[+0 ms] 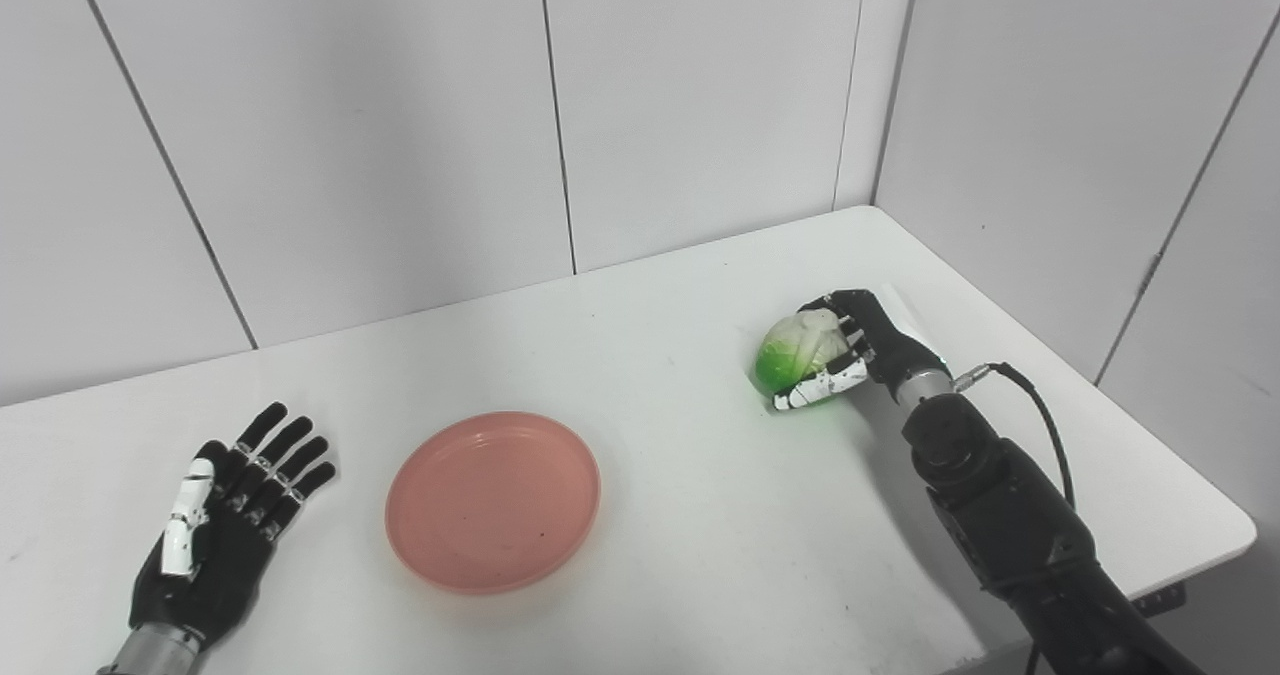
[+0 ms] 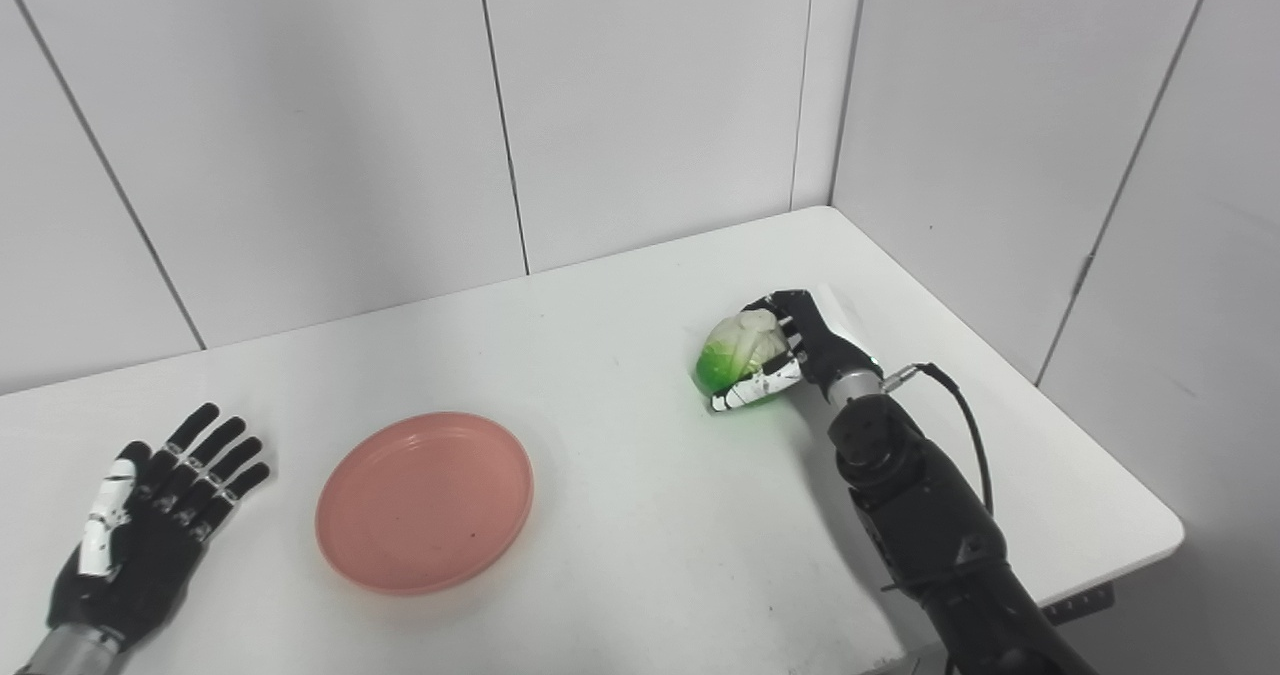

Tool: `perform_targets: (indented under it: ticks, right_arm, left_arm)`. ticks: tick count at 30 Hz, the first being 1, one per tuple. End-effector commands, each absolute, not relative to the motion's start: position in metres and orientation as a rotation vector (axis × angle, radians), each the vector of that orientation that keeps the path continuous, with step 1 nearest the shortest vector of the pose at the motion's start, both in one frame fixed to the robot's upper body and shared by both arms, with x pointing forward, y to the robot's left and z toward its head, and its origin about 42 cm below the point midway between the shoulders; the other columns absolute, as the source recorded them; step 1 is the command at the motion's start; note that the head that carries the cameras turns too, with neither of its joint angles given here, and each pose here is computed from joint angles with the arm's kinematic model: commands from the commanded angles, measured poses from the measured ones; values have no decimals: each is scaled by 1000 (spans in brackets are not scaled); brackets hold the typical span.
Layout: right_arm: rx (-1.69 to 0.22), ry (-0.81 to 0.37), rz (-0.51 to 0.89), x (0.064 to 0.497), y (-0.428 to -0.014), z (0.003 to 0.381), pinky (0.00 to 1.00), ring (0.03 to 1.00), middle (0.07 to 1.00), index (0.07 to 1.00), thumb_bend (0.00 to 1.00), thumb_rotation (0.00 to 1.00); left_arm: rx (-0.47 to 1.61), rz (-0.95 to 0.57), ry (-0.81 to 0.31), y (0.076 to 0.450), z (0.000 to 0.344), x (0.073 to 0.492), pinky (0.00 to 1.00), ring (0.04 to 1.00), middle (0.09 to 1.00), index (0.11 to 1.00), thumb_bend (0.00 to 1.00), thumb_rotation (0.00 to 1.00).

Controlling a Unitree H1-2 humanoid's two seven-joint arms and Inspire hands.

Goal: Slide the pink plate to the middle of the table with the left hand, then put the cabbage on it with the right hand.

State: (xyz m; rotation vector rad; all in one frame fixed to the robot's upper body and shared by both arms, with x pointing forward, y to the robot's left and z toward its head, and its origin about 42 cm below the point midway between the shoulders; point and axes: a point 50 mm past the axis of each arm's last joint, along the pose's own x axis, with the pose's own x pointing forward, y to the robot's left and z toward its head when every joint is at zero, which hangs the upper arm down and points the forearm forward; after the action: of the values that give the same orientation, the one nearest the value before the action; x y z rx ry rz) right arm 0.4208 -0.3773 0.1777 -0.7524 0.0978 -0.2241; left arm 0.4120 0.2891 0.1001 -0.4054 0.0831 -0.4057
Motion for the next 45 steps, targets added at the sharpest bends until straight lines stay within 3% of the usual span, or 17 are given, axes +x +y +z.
perform_targets:
  ticks: [1,14,25,36,42,45]
  right_arm:
    - [-742,8,-239,427,-377,199,355,409,451,519,526,0]
    - [-796,-83,-120,417,-343,255,349,415,452,523,526,0]
    - [-834,-186,115,415,-274,302,351,423,460,514,526,0]
    - [-814,-241,340,428,-197,294,348,413,454,518,525,0]
    - [-839,-225,402,437,-161,269,407,449,468,501,529,0]
    - [-819,-217,433,440,-150,258,380,431,454,508,528,0]
  left_arm:
    - [-439,-354,313,291,45,373,836,860,872,867,460,878]
    - [-441,-354,312,279,44,374,831,853,863,862,449,900]
    - [-428,-360,295,248,50,371,871,881,887,875,447,933]
    - [-411,-328,312,201,69,366,898,908,915,901,390,1000]
    - [-408,-319,316,186,75,366,914,923,925,913,374,1000]
    - [-405,-321,315,180,76,366,918,925,928,918,369,1000]
